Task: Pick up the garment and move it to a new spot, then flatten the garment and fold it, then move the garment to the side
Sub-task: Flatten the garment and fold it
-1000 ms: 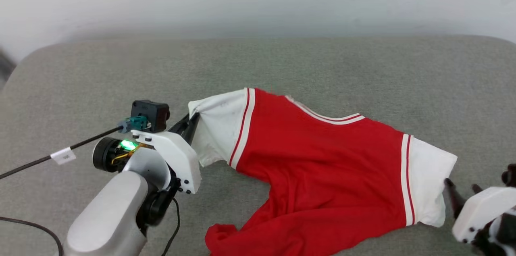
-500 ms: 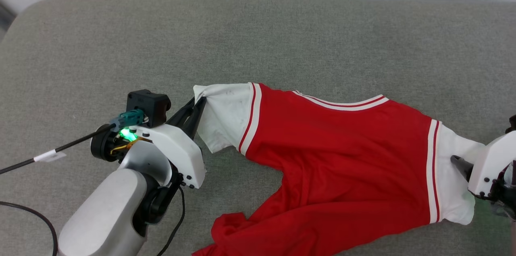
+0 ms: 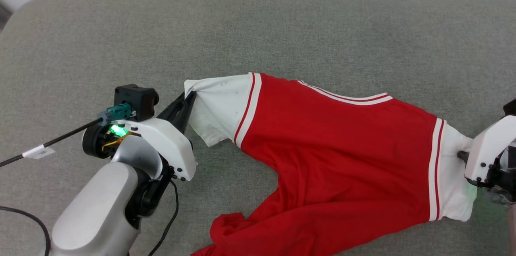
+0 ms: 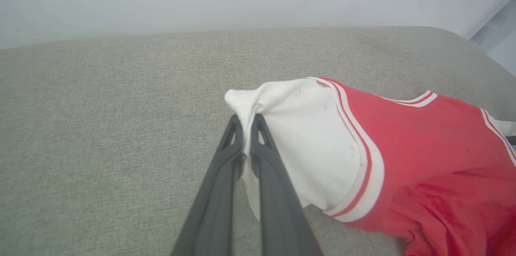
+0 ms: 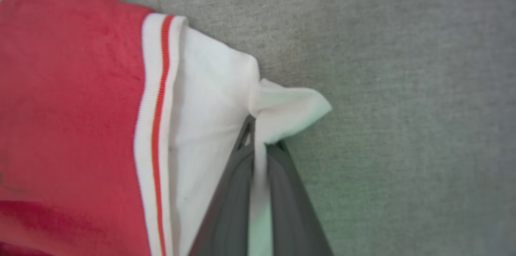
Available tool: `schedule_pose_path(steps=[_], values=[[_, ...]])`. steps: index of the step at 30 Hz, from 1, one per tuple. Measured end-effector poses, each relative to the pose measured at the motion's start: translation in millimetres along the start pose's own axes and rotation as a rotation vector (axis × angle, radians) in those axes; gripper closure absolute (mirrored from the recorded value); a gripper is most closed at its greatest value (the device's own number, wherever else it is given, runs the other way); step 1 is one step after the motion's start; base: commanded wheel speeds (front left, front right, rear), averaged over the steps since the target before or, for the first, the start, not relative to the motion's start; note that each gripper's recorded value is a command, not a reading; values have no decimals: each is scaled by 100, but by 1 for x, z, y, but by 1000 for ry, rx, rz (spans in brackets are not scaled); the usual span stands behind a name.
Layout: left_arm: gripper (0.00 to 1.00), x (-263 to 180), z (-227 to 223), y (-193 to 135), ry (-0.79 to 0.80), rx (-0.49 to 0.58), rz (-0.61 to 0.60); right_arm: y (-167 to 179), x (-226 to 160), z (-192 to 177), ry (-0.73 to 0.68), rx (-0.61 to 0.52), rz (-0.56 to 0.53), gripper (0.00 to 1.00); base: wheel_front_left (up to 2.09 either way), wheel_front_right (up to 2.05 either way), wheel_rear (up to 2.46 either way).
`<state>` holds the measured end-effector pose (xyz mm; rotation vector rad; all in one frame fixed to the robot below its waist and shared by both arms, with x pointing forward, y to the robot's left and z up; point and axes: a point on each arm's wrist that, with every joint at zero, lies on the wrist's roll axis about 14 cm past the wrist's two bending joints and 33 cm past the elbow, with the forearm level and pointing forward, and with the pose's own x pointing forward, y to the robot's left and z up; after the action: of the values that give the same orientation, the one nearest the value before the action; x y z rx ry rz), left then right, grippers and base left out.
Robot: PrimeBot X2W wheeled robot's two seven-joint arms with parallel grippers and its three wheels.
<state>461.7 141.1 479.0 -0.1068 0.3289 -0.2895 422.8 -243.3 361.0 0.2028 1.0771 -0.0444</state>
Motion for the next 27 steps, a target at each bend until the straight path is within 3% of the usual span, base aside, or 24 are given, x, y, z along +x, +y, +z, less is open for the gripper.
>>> schedule_pose_path(steps=[5, 15, 27], values=[[100, -5, 20, 10, -56, 9, 32, 19, -22, 39, -170, -80, 35, 100, 0, 0, 0], [100, -9, 105, 33, -233, 55, 100, 42, -100, 132, -531, -206, 40, 100, 0, 0, 0], [100, 34, 214, 69, -450, 76, 176, 76, -153, 256, -898, -280, 31, 100, 0, 0, 0]])
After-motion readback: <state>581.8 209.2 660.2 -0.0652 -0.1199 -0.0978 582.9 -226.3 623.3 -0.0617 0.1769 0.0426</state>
